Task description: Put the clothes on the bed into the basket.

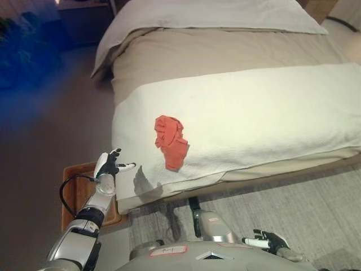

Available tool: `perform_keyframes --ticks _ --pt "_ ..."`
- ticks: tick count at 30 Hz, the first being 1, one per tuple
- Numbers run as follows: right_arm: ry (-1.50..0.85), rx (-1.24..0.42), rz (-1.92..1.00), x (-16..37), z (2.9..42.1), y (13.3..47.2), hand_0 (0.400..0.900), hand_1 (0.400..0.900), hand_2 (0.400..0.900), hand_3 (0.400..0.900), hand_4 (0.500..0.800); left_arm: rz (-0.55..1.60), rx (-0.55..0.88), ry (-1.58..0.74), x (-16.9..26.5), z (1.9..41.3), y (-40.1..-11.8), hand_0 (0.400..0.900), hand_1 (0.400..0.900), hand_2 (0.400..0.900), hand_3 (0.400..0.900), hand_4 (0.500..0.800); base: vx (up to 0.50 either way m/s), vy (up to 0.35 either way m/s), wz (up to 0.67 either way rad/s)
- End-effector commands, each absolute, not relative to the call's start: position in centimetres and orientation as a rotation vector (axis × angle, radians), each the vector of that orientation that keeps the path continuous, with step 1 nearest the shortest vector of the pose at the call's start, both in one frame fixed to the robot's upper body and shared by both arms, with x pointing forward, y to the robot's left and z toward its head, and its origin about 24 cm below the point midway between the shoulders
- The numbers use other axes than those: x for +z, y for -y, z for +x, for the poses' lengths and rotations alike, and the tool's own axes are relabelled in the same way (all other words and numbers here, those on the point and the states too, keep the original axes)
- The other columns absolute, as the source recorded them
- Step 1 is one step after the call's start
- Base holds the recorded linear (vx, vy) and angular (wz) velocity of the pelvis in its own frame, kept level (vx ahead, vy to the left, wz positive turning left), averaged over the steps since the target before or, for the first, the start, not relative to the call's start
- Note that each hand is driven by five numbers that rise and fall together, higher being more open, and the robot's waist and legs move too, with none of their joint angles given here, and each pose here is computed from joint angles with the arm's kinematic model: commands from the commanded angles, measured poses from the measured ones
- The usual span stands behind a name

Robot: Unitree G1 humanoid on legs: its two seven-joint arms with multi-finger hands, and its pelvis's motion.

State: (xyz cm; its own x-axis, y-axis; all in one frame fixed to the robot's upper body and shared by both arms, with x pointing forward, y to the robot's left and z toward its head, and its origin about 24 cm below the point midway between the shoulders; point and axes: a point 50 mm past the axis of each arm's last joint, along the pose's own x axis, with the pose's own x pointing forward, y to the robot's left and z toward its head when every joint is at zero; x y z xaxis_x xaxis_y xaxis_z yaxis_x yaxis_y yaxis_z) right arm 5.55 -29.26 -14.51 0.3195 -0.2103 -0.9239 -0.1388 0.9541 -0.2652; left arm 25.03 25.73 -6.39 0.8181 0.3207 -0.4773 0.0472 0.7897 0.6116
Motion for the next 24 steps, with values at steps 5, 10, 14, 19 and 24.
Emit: perform_keyframes --ticks 5,10,14,19,24 --pt "-1.132 -0.116 -0.424 -12.3 8.6 32.5 0.900 0.900 0.900 0.900 0.800 0.639 0.223 -0.305 0.3 31.9 -24.5 0.900 0.900 0.900 0.900 0.800 0.046 -0.095 0.04" --pt "-1.018 -0.085 -0.478 -11.0 12.0 32.6 0.900 0.900 0.900 0.900 0.800 0.645 0.216 -0.223 2.8 34.5 -22.7 0.900 0.900 0.900 0.900 0.800 -0.068 0.076 -0.43" --pt "-0.895 -0.009 -0.515 -9.8 15.9 31.3 0.900 0.900 0.900 0.900 0.800 0.628 0.267 -0.143 5.6 36.1 -22.9 0.900 0.900 0.900 0.900 0.800 -0.170 0.129 -0.65" --pt "-0.889 0.019 -0.525 -9.9 16.1 30.8 0.900 0.900 0.900 0.900 0.800 0.623 0.309 -0.132 6.3 36.4 -23.7 0.900 0.900 0.900 0.900 0.800 -0.014 0.054 -0.29" --pt "-0.830 0.025 -0.523 -9.0 16.6 30.9 0.900 0.900 0.900 0.900 0.800 0.652 0.375 -0.114 8.6 37.5 -25.0 0.900 0.900 0.900 0.900 0.800 -0.069 0.017 -0.07"
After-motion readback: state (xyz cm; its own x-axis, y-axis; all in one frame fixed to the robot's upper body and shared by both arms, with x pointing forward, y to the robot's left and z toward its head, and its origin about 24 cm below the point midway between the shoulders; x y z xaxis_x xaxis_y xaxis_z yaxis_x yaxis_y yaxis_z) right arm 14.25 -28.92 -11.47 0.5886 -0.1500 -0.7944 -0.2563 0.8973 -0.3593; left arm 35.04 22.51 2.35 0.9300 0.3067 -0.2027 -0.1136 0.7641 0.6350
